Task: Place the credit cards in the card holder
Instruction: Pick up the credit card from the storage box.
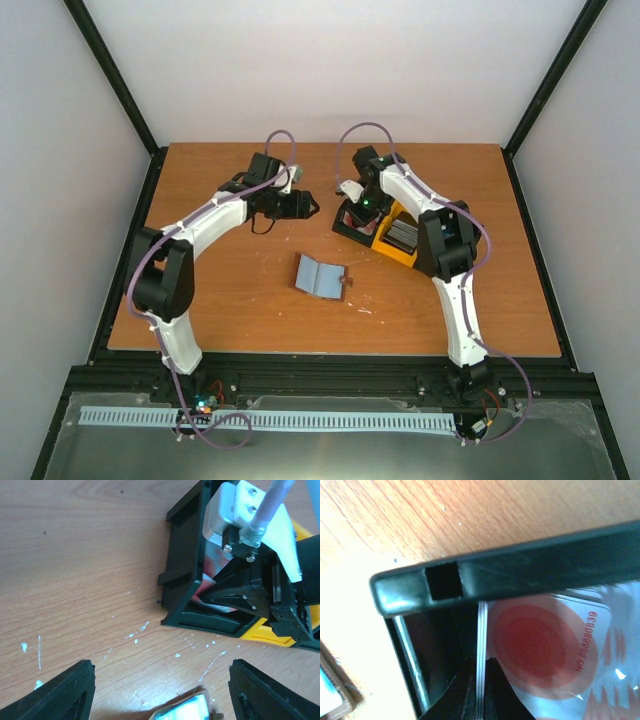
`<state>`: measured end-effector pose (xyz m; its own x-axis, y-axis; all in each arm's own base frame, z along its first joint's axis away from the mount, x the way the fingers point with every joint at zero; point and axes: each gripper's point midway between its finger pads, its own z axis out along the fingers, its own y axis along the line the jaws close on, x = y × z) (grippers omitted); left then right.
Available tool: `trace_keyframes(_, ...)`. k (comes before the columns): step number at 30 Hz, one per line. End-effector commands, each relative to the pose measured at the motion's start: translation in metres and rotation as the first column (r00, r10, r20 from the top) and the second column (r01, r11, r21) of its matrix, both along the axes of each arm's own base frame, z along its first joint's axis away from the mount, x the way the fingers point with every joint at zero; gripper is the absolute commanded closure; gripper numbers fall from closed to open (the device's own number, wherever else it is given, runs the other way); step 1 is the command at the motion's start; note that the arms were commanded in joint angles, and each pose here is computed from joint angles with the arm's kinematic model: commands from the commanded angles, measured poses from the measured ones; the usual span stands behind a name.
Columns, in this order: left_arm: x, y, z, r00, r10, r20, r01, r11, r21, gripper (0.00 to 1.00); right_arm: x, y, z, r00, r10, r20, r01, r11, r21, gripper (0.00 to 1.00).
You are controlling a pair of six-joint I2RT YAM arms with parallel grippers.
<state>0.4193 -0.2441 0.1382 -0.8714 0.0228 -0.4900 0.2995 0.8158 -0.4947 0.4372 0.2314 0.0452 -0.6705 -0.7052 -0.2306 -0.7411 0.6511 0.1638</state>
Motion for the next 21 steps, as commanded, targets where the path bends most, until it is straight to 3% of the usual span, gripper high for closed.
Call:
trace_keyframes(1, 0.005, -0.007, 0.051, 0.990, -0.022, 0.139, 0.037, 0.994, -0.101, 0.24, 0.019, -0.004, 0.068, 0.992, -0.047, 0.118, 0.032, 0.992, 0.121, 0.97)
trace_keyframes(9, 0.000, -0.024, 0.080, 0.979, -0.060, 0.195, 0.106, 0.966, -0.236, 0.19, 0.019, -0.007, 0.111, 0.990, -0.121, 0.066, 0.088, 0.924, 0.371, 0.97)
trace_keyframes(13, 0.003, -0.035, 0.088, 0.974, -0.088, 0.209, 0.149, 0.942, -0.300, 0.18, 0.028, -0.016, 0.134, 0.967, -0.246, 0.069, 0.191, 0.875, 0.445, 0.96)
trace_keyframes(16, 0.008, -0.045, 0.094, 0.974, -0.096, 0.203, 0.165, 0.918, -0.361, 0.16, 0.035, -0.033, 0.141, 0.911, -0.409, -0.049, 0.377, 0.781, 0.498, 0.97)
trace_keyframes(21, 0.020, -0.065, 0.092, 0.983, -0.147, 0.112, 0.182, 0.870, -0.458, 0.14, 0.033, -0.041, 0.134, 0.780, -0.581, -0.232, 0.614, 0.638, 0.465, 0.97)
